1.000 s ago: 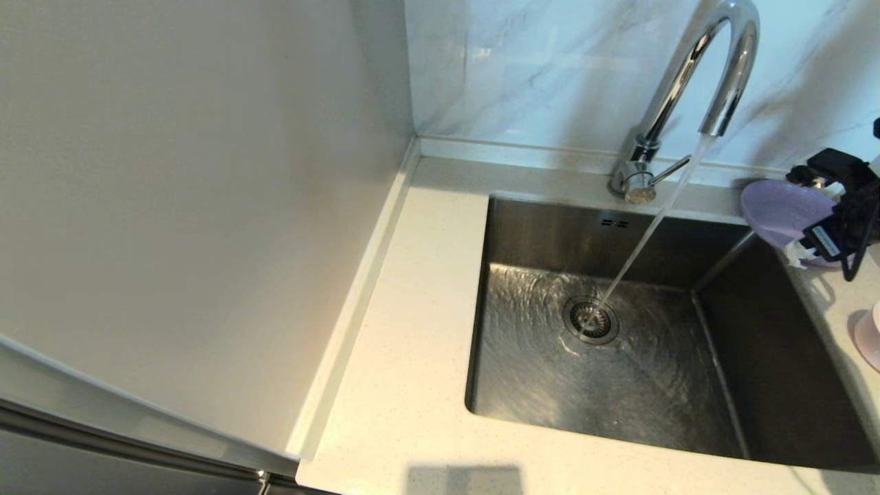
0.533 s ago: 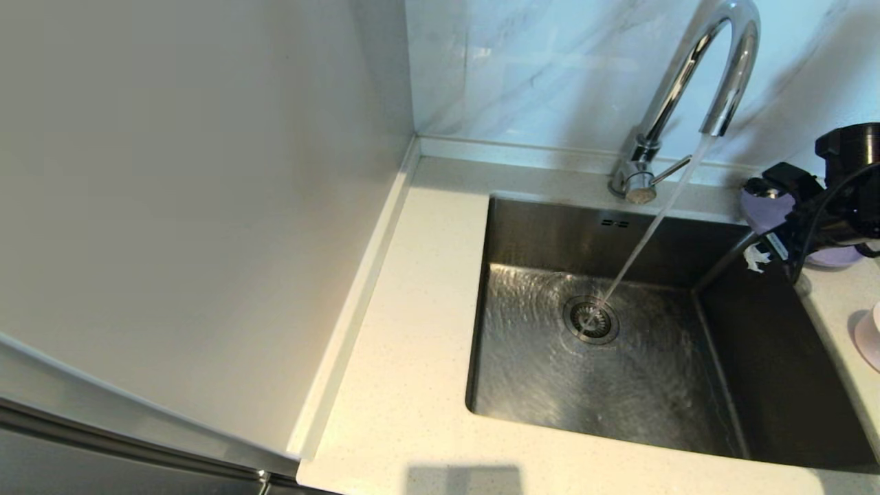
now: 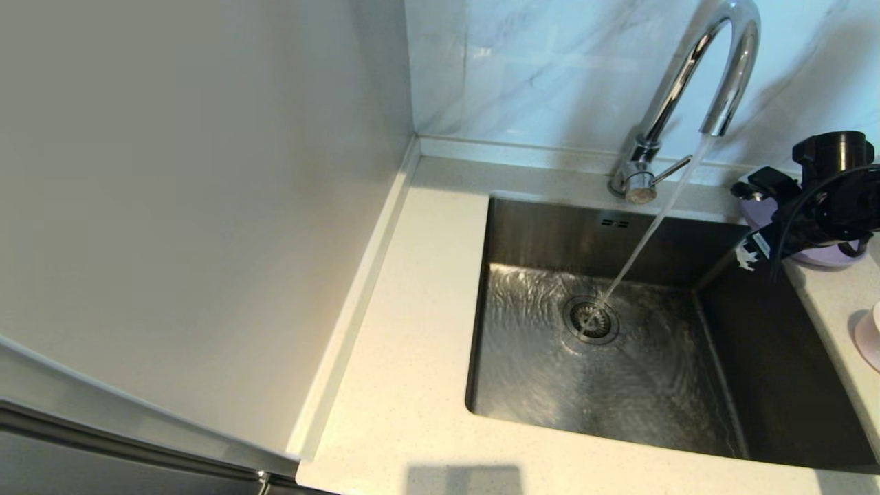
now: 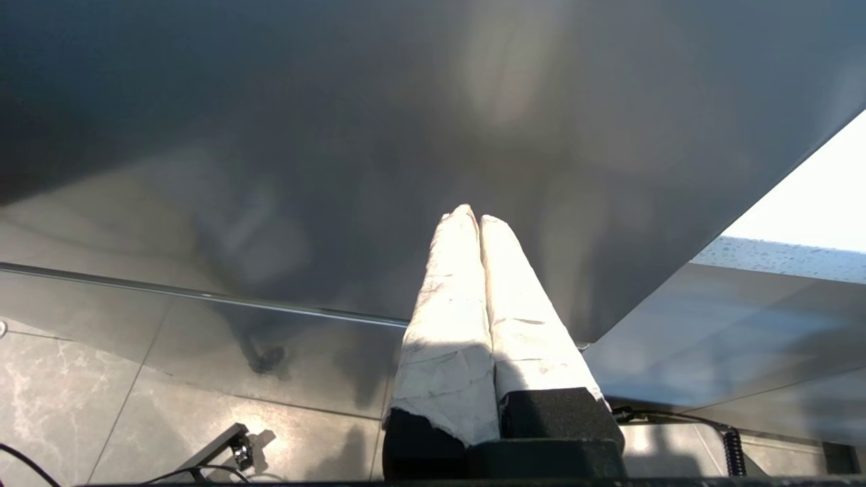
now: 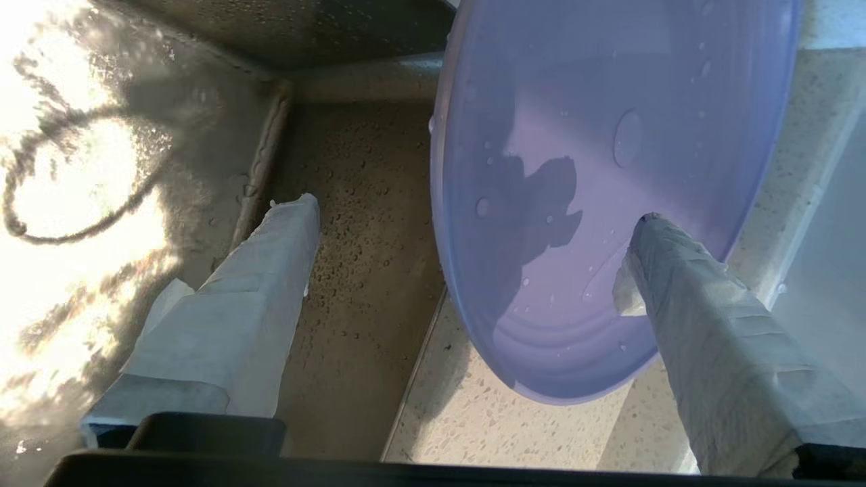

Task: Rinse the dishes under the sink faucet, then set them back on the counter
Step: Pick up the plate

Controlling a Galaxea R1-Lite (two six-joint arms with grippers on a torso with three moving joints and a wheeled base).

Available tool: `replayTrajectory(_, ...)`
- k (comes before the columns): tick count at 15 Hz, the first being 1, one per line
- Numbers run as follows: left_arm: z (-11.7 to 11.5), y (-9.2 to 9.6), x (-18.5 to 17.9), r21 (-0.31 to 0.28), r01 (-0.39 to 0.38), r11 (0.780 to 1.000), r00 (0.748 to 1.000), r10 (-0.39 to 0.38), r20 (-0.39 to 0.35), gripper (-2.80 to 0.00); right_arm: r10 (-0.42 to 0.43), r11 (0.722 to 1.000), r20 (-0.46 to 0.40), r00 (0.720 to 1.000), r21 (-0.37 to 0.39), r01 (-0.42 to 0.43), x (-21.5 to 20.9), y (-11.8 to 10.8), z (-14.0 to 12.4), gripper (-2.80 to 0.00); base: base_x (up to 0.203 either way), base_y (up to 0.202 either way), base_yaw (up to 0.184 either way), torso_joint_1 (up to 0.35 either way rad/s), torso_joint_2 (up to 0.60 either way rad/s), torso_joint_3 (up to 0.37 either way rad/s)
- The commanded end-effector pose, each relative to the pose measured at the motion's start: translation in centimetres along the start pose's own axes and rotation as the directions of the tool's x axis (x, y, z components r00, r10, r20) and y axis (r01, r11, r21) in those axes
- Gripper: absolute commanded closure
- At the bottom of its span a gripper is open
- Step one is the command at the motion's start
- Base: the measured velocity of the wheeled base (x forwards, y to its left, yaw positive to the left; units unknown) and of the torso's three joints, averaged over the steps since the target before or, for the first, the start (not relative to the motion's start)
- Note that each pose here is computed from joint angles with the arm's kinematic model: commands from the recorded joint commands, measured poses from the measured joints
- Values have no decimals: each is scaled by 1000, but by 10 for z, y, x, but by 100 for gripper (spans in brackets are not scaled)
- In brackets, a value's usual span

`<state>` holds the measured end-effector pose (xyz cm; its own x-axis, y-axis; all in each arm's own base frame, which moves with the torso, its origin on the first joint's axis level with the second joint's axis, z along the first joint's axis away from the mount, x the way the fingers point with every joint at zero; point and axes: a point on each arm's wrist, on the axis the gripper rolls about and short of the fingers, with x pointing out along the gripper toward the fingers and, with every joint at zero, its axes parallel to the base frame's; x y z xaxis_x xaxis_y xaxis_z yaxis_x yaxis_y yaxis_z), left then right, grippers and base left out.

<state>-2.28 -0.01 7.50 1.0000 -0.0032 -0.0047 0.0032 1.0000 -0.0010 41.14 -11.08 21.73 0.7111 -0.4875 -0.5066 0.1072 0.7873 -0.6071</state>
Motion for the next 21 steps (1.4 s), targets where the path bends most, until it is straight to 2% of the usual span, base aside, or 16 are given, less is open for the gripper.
replayTrajectory(1,0,0,0,-1,0,1000,1000,0,0,0,-11,1000,-18,1000,-4,11,6,2,-1,-280,0,0,0,0,0,0)
replayTrajectory(6,0,0,0,-1,0,1000,1000,0,0,0,-46,999,-36,998,28,47,14,2,1,-280,0,0,0,0,0,0)
replayTrajectory(13,0,0,0,-1,0,1000,1000,0,0,0,-43,999,-26,999,26,44,16,6,5,-280,0,0,0,0,0,0)
replayTrajectory(18,0,0,0,-1,0,1000,1000,0,0,0,-71,997,-13,997,36,71,16,3,11,-280,0,0,0,0,0,0)
replayTrajectory(19,0,0,0,-1,0,1000,1000,0,0,0,-71,997,-13,997,36,71,16,3,11,-216,0,0,0,0,0,0)
replayTrajectory(20,0,0,0,-1,0,1000,1000,0,0,0,-78,996,-19,997,35,78,16,3,10,0,0,0,0,0,0,0)
replayTrajectory(21,0,0,0,-1,0,1000,1000,0,0,0,-87,996,-26,996,35,88,18,4,10,0,0,0,0,0,0,0)
